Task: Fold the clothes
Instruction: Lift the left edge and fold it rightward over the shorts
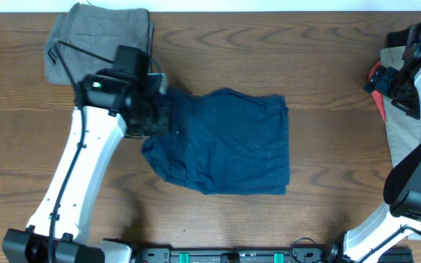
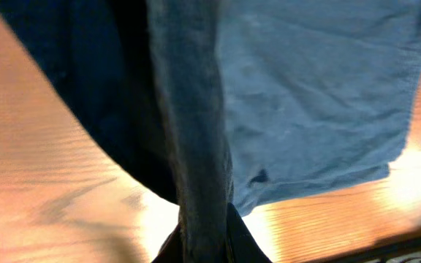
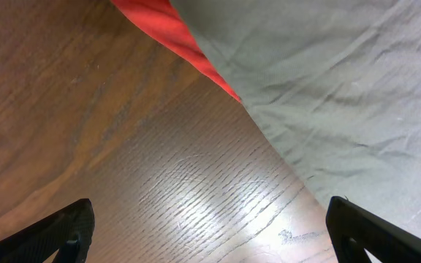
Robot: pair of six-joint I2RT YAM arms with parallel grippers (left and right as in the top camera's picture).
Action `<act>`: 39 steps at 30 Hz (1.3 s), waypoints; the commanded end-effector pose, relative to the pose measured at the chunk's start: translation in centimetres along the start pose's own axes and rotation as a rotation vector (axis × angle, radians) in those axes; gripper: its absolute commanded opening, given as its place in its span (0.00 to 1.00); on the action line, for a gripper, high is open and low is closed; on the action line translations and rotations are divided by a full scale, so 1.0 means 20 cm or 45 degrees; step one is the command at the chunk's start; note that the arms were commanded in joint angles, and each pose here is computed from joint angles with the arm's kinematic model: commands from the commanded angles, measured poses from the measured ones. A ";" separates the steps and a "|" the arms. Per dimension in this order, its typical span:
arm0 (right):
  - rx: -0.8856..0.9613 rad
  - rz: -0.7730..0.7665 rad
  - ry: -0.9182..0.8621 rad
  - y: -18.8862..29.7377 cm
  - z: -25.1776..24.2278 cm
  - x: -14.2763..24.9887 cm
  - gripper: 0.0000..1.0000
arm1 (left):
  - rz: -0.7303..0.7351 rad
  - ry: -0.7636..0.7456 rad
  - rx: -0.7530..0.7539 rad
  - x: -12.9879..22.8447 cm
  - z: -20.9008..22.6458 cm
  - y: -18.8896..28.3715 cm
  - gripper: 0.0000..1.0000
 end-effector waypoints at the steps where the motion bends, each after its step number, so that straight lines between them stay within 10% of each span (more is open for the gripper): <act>1: 0.013 -0.019 0.010 0.02 -0.01 -0.02 0.99 | -0.015 -0.028 0.072 0.03 -0.14 0.02 0.06; 20: 0.013 -0.019 0.010 0.02 -0.01 -0.02 0.99 | -0.199 0.075 -0.306 -0.02 0.02 0.25 0.06; 39: 0.013 -0.019 0.010 0.02 -0.01 -0.02 0.99 | -0.224 0.079 -0.227 -0.04 0.00 0.38 0.06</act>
Point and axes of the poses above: each gripper's point midway between its finger pads, its own y axis back along the fingers, its own z axis along the line the jaws close on, x = y × z, the point moved 5 cm from there along y, back along the fingers, and after that the axes turned 15 degrees about y, right-handed, at the moved point
